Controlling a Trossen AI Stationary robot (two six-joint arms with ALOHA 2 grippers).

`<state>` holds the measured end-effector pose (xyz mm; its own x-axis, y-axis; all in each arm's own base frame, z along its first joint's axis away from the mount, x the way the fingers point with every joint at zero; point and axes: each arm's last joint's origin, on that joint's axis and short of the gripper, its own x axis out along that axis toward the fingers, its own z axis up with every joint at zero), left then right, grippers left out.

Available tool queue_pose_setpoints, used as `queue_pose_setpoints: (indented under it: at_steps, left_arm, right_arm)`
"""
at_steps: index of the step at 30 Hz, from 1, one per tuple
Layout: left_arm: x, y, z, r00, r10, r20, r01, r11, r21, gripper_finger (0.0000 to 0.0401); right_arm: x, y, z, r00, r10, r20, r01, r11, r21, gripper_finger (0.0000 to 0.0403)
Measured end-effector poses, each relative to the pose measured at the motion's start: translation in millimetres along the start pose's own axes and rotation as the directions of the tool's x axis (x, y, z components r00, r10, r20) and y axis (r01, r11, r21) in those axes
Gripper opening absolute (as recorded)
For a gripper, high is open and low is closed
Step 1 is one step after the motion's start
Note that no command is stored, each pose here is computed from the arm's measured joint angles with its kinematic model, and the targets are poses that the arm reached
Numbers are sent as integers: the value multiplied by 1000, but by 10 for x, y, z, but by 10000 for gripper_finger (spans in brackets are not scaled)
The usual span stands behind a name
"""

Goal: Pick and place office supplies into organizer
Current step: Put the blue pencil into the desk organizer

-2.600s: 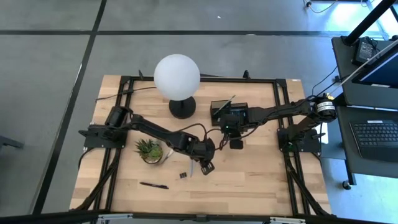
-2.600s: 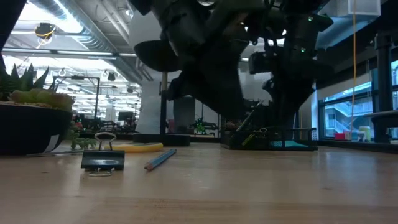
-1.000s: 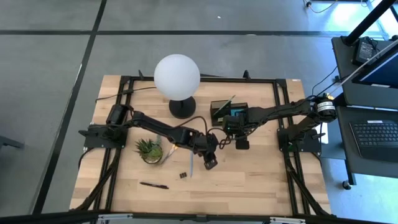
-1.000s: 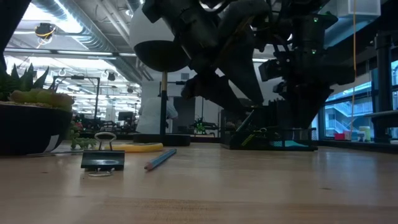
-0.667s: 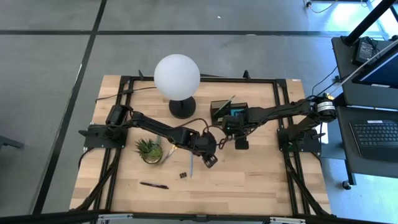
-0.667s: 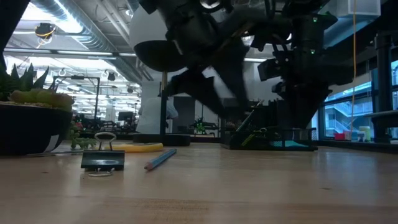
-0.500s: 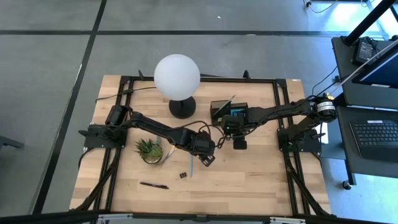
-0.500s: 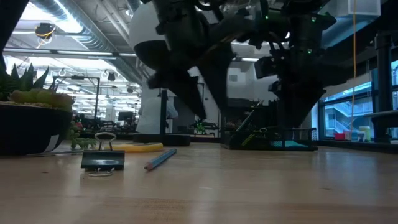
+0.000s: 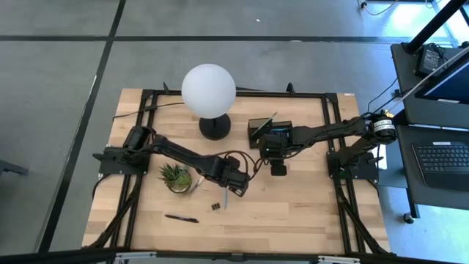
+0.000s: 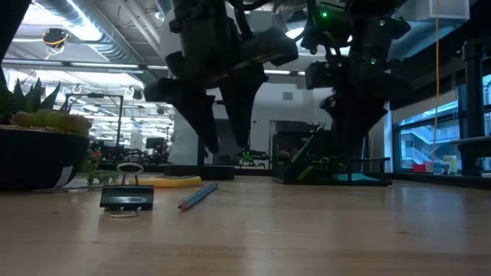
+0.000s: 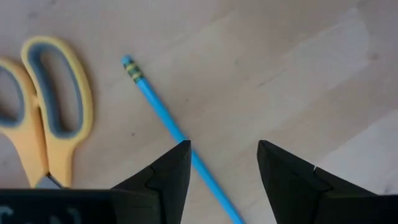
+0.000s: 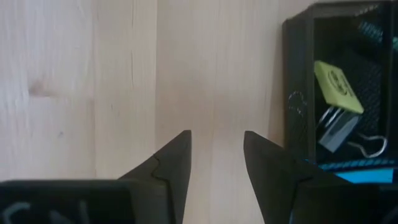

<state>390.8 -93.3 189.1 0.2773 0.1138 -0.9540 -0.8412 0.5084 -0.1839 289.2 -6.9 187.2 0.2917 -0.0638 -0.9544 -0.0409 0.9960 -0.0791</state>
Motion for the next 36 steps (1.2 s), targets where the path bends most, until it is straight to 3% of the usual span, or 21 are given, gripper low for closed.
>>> queue_pose_setpoints:
  at_steps: [14,20,27,36]
  left_arm:
    - [406,53,-138,982,135,-129,-141,989,-40,180]
    - [467,50,-134,974,128,-187,-137,990,-39,178]
    - [413,47,-122,981,111,-162,-109,994,19,178]
    - [407,40,-116,983,103,-151,-102,995,18,179]
  right_arm:
    - [0,-2,23,1000,-2,23,2,1000,-6,149]
    - [0,-2,23,1000,-2,24,2,1000,-7,149]
    - [0,-3,22,1000,-2,23,2,1000,-7,149]
    - [0,-2,22,1000,-2,23,2,1000,-7,149]
